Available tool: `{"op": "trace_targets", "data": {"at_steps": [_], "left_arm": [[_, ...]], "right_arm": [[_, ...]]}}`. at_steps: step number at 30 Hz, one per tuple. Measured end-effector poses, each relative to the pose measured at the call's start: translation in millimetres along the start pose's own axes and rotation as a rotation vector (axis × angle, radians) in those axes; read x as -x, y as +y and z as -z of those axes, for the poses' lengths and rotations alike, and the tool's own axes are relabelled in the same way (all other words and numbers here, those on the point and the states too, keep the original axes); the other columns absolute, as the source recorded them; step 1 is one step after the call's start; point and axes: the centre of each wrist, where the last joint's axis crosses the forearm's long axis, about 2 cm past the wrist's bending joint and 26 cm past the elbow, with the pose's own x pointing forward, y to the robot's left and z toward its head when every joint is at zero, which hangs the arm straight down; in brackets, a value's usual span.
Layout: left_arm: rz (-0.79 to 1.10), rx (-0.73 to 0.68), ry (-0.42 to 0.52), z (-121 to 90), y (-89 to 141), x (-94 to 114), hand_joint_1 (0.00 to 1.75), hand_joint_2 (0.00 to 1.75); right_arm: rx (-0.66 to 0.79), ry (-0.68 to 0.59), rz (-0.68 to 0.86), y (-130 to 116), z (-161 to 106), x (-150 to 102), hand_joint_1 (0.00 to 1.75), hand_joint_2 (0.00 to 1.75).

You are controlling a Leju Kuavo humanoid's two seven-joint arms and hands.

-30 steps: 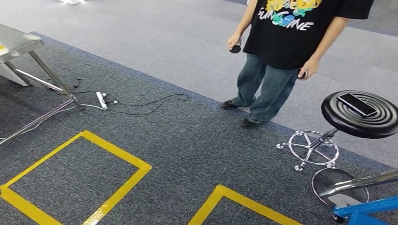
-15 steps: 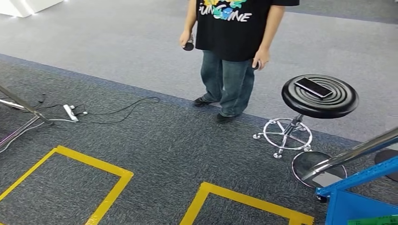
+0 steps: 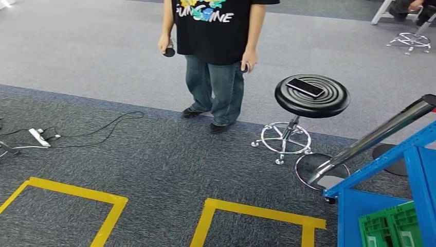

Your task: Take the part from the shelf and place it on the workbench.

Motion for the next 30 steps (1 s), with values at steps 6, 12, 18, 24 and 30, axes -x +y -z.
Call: {"op": "trace_targets", "data": {"at_steps": [6, 12, 18, 24, 30], "left_arm": [[-0.003, 0.002, -0.004, 0.6, 0.9, -2.5, 0.0, 0.0], [-0.006, -0.001, -0.008, 1.5, 2.4, -5.3, 0.0, 0.0], [-0.006, 0.001, -0.004, 1.6, 2.6, -4.9, 0.0, 0.0], [-0.007, -0.003, -0.009, 2.7, 4.4, -7.5, 0.0, 0.0], [-0.007, -0.001, -0.009, 2.1, 3.3, -7.3, 0.0, 0.0]], "right_arm": [[0.004, 0.007, 0.014, -0.9, 0.2, -0.7, 0.0, 0.0], [0.004, 0.008, 0.02, -2.2, 0.4, -0.2, 0.0, 0.0], [0.008, 0.0, 0.007, -2.7, 0.5, -1.6, 0.0, 0.0], [0.01, -0.002, 0.006, -2.8, 0.5, -2.3, 0.0, 0.0], [0.011, -0.004, 0.004, -3.0, 0.5, -3.2, 0.0, 0.0]]}}
